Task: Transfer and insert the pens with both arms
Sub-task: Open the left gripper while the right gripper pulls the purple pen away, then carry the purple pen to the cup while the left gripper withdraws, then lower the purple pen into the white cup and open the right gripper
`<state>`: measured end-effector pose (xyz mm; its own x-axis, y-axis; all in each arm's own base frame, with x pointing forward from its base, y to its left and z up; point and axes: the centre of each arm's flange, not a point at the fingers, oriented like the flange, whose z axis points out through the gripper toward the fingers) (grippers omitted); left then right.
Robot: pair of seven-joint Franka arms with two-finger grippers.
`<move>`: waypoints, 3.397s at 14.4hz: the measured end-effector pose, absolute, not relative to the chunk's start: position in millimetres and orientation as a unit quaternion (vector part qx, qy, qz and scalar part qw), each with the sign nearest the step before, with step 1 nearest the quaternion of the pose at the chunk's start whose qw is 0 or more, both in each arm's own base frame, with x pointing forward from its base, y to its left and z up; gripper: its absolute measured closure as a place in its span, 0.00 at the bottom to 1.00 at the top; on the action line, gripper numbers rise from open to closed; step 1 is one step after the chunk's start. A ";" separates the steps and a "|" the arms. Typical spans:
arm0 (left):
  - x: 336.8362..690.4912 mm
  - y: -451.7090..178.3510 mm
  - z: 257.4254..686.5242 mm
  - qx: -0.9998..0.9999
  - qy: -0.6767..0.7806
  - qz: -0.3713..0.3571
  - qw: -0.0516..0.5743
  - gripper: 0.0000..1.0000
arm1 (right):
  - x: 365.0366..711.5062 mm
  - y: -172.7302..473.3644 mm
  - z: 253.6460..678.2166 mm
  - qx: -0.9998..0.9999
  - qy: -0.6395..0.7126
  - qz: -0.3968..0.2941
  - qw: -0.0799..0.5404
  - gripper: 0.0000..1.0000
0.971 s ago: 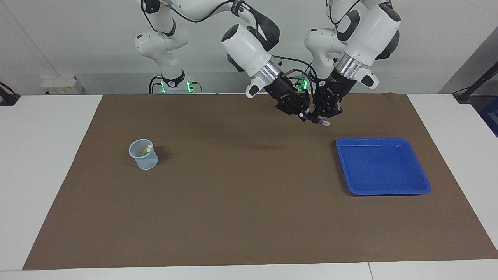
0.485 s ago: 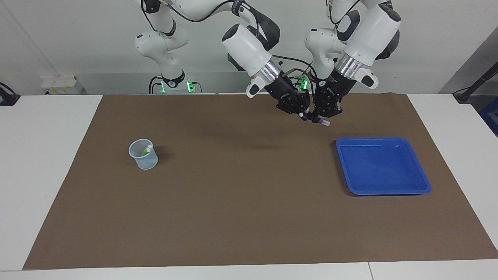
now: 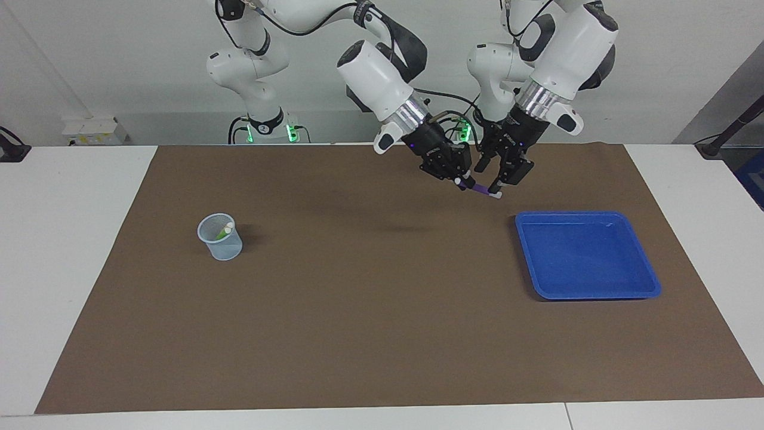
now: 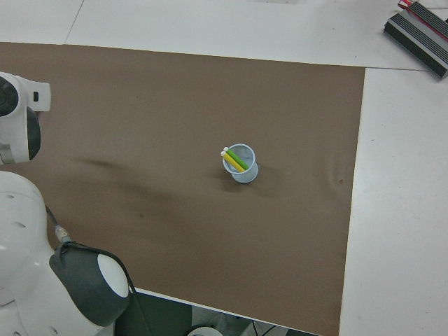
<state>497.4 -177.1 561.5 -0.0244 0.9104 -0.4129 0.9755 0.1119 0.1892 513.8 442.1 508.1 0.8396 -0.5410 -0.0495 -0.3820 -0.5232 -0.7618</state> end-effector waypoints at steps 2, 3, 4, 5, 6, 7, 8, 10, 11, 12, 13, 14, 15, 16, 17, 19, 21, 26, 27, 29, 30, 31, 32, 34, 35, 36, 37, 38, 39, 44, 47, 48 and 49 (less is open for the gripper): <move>497.5 -176.3 561.4 0.687 0.688 -0.066 0.223 0.00 | 522.8 427.8 495.7 -0.886 0.237 -0.100 0.386 0.82; 497.1 -174.7 560.4 0.710 0.665 -0.062 0.222 0.00 | 529.0 418.2 490.3 -0.895 0.223 -0.099 0.374 0.82; 496.1 -170.6 558.4 0.741 0.634 -0.059 0.216 0.00 | 536.3 406.9 485.8 -0.904 0.210 -0.097 0.361 0.82; 495.1 -163.0 556.5 0.775 0.594 -0.056 0.209 0.00 | 543.6 394.8 482.4 -0.913 0.195 -0.097 0.345 0.82; 494.1 -152.4 555.3 0.808 0.551 -0.053 0.202 0.00 | 550.4 381.8 479.5 -0.925 0.176 -0.098 0.323 0.82; 493.3 -139.9 554.3 0.835 0.511 -0.051 0.196 0.00 | 556.4 368.3 476.1 -0.938 0.155 -0.098 0.295 0.82; 492.4 -125.1 553.6 0.859 0.472 -0.051 0.191 0.00 | 561.5 353.9 472.9 -0.950 0.133 -0.097 0.265 0.82; 489.8 -97.3 552.6 0.899 0.394 -0.049 0.185 0.00 | 569.2 323.6 465.9 -0.972 0.088 -0.089 0.200 0.82; 488.8 -85.4 552.2 0.914 0.359 -0.047 0.183 0.00 | 572.2 306.5 462.0 -0.981 0.060 -0.081 0.166 0.82; 487.7 -75.6 551.4 0.928 0.326 -0.044 0.177 0.00 | 574.8 287.5 458.8 -0.988 0.031 -0.070 0.132 0.82; 486.4 -67.5 549.8 0.941 0.292 -0.039 0.164 0.00 | 577.5 263.4 457.5 -0.994 -0.004 -0.057 0.097 0.82; 485.6 -61.6 548.1 0.953 0.262 -0.035 0.150 0.00 | 580.1 236.0 459.2 -0.996 -0.038 -0.042 0.069 0.82; 484.9 -56.8 546.6 0.962 0.235 -0.031 0.136 0.00 | 583.0 206.5 464.1 -0.996 -0.066 -0.031 0.051 0.82; 484.2 -52.1 545.3 0.970 0.208 -0.027 0.120 0.00 | 585.9 175.7 471.0 -0.995 -0.091 -0.023 0.041 0.82; 483.8 -46.8 544.4 0.977 0.182 -0.023 0.104 0.00 | 588.0 144.7 478.3 -0.993 -0.115 -0.018 0.034 0.82; 483.6 -33.7 542.9 0.988 0.133 -0.017 0.079 0.00 | 587.9 89.4 490.9 -0.987 -0.161 -0.007 0.015 0.82; 484.0 -18.2 542.2 0.994 0.092 -0.011 0.056 0.00 | 583.2 58.3 500.2 -0.979 -0.204 0.006 -0.018 0.82; 483.0 35.1 542.3 0.998 0.041 -0.002 0.049 0.00 | 581.5 44.4 493.9 -0.966 -0.253 0.005 -0.049 0.82; 482.8 39.4 542.4 0.998 0.037 -0.001 0.049 0.00 | 583.1 39.3 487.8 -0.964 -0.262 -0.006 -0.050 0.82; 482.7 41.2 542.5 0.998 0.035 0.000 0.049 0.00 | 583.5 21.7 468.2 -0.958 -0.280 -0.030 -0.054 0.82; 482.8 40.7 542.5 0.998 0.034 0.000 0.048 0.00 | 581.8 13.9 459.1 -0.957 -0.283 -0.034 -0.055 0.82; 483.0 40.1 542.8 0.998 0.034 0.001 0.048 0.00 | 579.9 9.9 453.0 -0.957 -0.283 -0.034 -0.056 0.82; 483.2 39.3 543.2 0.998 0.033 0.001 0.048 0.00 | 578.1 9.1 448.8 -0.957 -0.284 -0.033 -0.055 0.82; 483.9 37.7 543.9 0.998 0.031 0.004 0.047 0.00 | 573.8 10.6 444.0 -0.956 -0.285 -0.028 -0.055 0.82; 484.5 36.9 544.4 0.999 0.030 0.006 0.045 0.00 | 571.5 10.7 443.0 -0.956 -0.285 -0.027 -0.055 0.82; 485.2 36.6 544.9 0.999 0.027 0.009 0.039 0.00 | 569.4 9.5 442.4 -0.957 -0.284 -0.025 -0.056 0.82; 486.0 35.6 545.5 0.999 0.023 0.012 0.033 0.00 | 567.5 7.3 442.2 -0.957 -0.283 -0.024 -0.056 0.82; 487.2 32.0 546.5 0.999 0.015 0.016 0.029 0.00 | 566.2 5.4 442.8 -0.958 -0.281 -0.024 -0.057 0.78; 488.7 24.4 548.1 0.999 0.005 0.020 0.026 0.00 | 565.5 4.0 444.0 -0.958 -0.279 -0.024 -0.057 0.69; 504.4 -5.1 572.4 0.998 -0.031 0.045 0.014 0.00 | 556.8 4.8 463.0 -0.959 -0.276 -0.021 -0.064 0.15; 518.9 -11.5 591.8 0.998 -0.040 0.036 0.017 0.00 | 542.8 13.0 505.3 -0.966 -0.251 -0.017 -0.058 0.00; 523.8 -12.2 599.8 0.998 -0.042 0.032 0.017 0.00 | 537.9 18.2 524.2 -0.971 -0.237 -0.017 -0.042 0.00; 528.2 -13.2 608.0 0.998 -0.045 0.029 0.015 0.00 | 533.4 23.0 544.3 -0.974 -0.225 -0.017 -0.028 0.00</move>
<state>528.2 -13.2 608.0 0.9943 -0.0885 0.0591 -0.0903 -0.9955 0.0274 533.4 23.0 544.3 0.8981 0.4393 0.0197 0.4374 -0.8971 0.0629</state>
